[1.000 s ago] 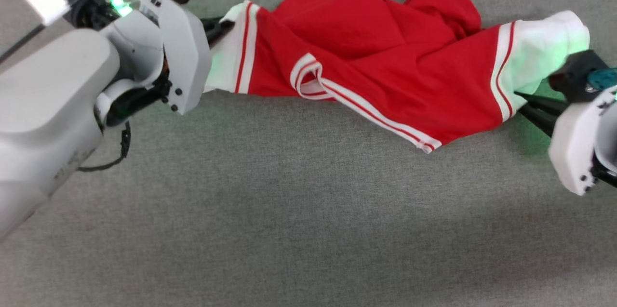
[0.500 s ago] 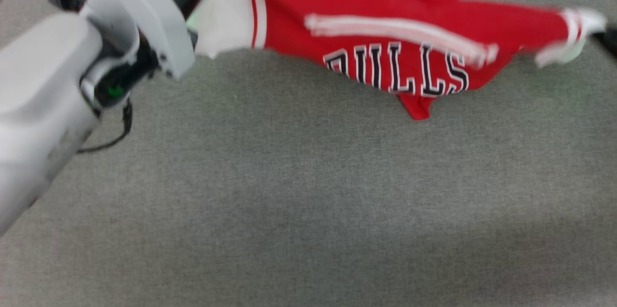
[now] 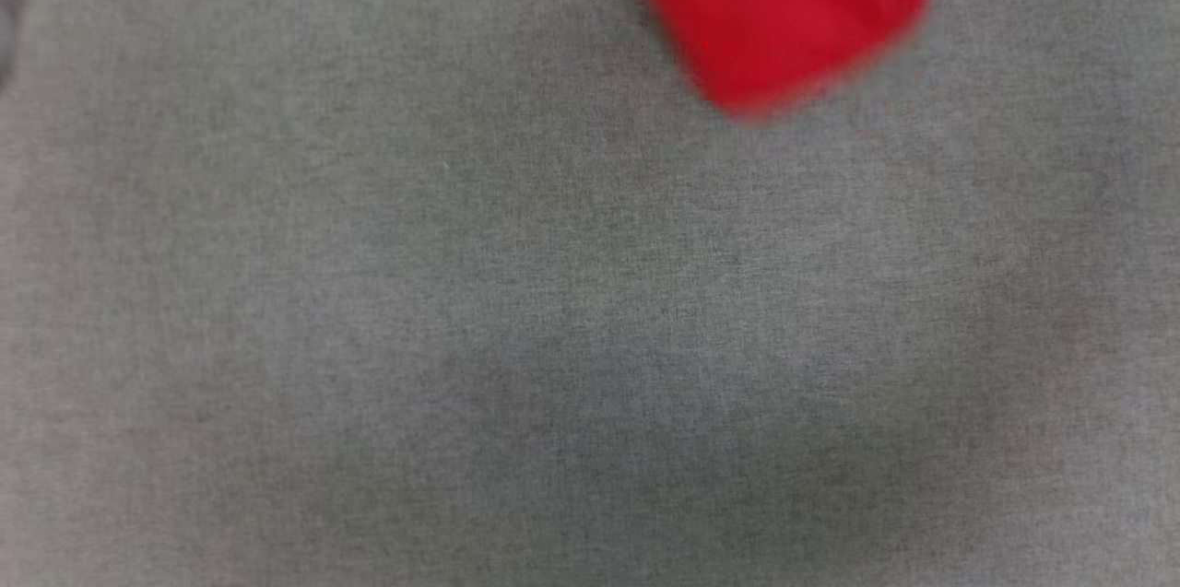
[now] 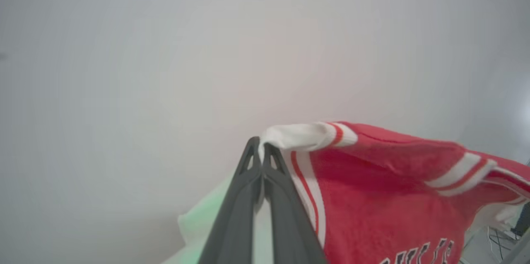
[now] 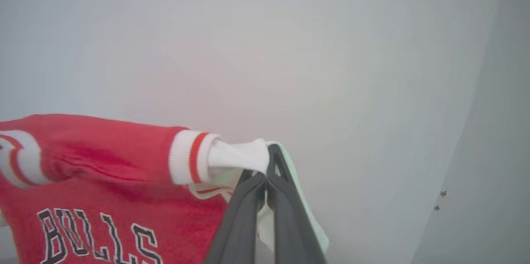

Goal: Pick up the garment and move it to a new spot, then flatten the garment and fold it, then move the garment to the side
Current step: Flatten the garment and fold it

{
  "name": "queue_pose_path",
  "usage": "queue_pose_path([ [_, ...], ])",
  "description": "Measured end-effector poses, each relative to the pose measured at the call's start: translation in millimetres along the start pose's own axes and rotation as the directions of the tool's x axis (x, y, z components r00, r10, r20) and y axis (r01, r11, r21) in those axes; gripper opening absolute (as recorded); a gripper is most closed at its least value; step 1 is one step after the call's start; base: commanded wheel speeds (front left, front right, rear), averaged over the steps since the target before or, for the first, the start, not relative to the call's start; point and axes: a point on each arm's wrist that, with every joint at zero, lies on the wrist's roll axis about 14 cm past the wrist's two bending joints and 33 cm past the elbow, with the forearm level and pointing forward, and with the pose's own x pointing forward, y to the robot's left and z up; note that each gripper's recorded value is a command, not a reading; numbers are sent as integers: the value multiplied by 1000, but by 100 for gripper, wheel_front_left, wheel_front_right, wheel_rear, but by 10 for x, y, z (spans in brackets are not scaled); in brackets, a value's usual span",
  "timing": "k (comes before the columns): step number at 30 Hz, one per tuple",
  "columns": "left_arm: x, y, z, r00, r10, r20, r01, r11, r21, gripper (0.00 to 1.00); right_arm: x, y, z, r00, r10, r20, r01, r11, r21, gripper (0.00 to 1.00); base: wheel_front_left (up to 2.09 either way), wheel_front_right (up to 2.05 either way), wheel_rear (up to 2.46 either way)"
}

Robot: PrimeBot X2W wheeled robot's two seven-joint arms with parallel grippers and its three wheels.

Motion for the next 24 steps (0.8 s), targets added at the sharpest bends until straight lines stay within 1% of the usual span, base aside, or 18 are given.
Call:
queue_pose_path([
  [1,21,-15,124,1000,4,30,-4,1000,-3,0,20,-4,123,999,-11,36,12,1000,-14,0,0,0,0],
  [3,28,-63,266,998,-5,59,6,1000,-6,0,26,7,238,997,-24,66,26,999,-34,0,0,0,0],
  [5,1,-103,285,998,-24,58,24,1000,9,0,12,24,255,997,-28,71,31,999,-36,0,0,0,0],
  [7,-66,-76,165,999,-26,26,25,999,27,0,-20,34,167,999,-26,42,29,998,-59,0,0,0,0],
  [8,-116,-42,67,1000,-21,4,21,999,28,0,-47,42,61,1000,-22,16,23,998,-66,0,0,0,0],
  [10,-230,84,-103,1000,5,-29,-5,1000,0,0,-139,62,-301,997,-11,-80,4,997,-78,0,0,0,0],
  [11,-285,158,-181,999,22,-41,-23,1000,-18,0,-208,67,-502,992,-5,-129,-5,997,-75,0,0,0,0],
  [12,-350,219,-271,998,27,-60,-27,1000,-4,0,-279,60,-668,986,-1,-169,-10,998,-63,0,0,0,0],
  [13,-427,280,-390,996,38,-76,-41,999,-33,0,-356,37,-813,979,2,-203,-14,998,-58,0,0,0,0],
  [14,-540,354,-569,993,57,-105,-65,996,-65,0,-446,-4,-960,971,0,-239,-15,998,-58,0,0,0,0],
  [15,-684,384,-799,987,60,-150,-73,994,-77,0,-547,-47,-1110,962,-2,-274,-12,999,-48,0,0,0,0],
  [17,-1039,411,-1257,966,57,-250,-78,994,-76,0,-808,-115,-1466,932,-2,-363,-10,999,-32,0,0,0,0],
  [19,-1385,436,-1582,945,63,-321,-101,989,-106,0,-1064,-138,-1740,903,6,-429,-15,1000,-18,0,0,0,0],
  [20,-1556,454,-1717,933,64,-355,-105,989,-99,0,-1184,-135,-1851,888,14,-459,-15,1000,1,0,0,0,0],
  [21,-1721,454,-1834,920,60,-387,-104,990,-93,0,-1312,-120,-1961,870,25,-492,-22,1000,10,0,0,0,0],
  [23,-2002,476,-1994,902,73,-424,-134,984,-115,0,-1573,-52,-2175,831,55,-554,-46,998,30,0,0,0,0],
  [24,-2002,476,-1994,902,73,-424,-134,984,-115,0,-1573,-52,-2175,831,55,-554,-46,998,30,0,0,0,0],
])
